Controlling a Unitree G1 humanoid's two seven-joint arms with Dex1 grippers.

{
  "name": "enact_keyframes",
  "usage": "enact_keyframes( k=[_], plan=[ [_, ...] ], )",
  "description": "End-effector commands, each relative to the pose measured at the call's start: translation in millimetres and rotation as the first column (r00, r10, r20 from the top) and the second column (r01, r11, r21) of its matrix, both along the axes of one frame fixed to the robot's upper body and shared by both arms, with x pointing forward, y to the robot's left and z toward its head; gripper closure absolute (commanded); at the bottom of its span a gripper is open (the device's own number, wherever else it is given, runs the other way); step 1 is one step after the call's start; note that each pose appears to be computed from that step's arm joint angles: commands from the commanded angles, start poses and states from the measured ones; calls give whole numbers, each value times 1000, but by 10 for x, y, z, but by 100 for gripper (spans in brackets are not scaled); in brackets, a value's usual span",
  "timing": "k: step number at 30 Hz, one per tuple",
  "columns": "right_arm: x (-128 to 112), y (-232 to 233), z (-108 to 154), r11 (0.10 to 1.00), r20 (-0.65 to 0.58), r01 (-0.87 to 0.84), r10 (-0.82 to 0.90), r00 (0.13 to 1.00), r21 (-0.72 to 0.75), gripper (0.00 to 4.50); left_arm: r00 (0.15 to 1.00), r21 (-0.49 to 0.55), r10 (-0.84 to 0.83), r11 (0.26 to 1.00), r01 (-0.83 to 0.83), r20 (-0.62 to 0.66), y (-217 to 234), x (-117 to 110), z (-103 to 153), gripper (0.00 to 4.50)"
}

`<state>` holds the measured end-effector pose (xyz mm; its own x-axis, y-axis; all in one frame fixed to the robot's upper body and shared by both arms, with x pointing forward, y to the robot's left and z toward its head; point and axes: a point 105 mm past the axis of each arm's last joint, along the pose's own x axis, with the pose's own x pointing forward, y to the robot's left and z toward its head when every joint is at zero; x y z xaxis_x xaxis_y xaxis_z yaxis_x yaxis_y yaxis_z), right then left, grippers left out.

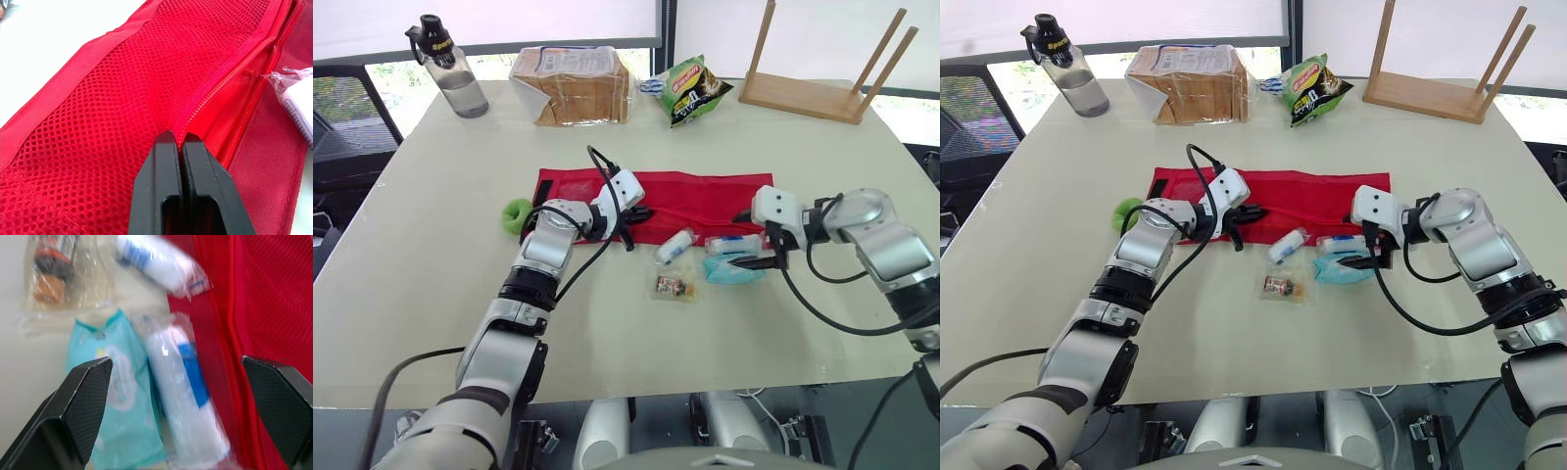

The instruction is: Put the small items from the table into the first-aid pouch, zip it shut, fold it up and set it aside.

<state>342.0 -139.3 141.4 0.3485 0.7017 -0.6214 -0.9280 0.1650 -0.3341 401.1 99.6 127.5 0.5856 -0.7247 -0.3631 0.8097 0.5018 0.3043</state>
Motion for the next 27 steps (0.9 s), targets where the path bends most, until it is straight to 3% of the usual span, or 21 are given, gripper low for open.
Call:
enact_keyframes(
  k=[1, 7, 11, 15, 27],
  plan=[
    [104, -14, 93, 1000, 40, 24, -24, 999, 8, 0, 999, -32, -12, 999, 14, 48, -61, 9, 161, 446],
    [142, 14, 217, 985, -72, 72, -61, 995, 155, 0, 999, -35, -13, 999, 14, 47, -73, 8, 149, 446],
    [145, -52, 163, 992, -97, 79, -69, 993, 99, 0, 999, -39, -7, 999, 9, 49, -72, 20, 160, 446],
    [151, -99, 25, 996, -96, 79, -76, 992, 29, 175, 999, -43, -4, 999, 6, 50, -87, 31, 173, 450],
    [150, -237, 2, 995, -94, 97, -98, 991, -12, 175, 999, -46, -7, 999, 10, 49, -136, 33, 160, 450]
  ],
)
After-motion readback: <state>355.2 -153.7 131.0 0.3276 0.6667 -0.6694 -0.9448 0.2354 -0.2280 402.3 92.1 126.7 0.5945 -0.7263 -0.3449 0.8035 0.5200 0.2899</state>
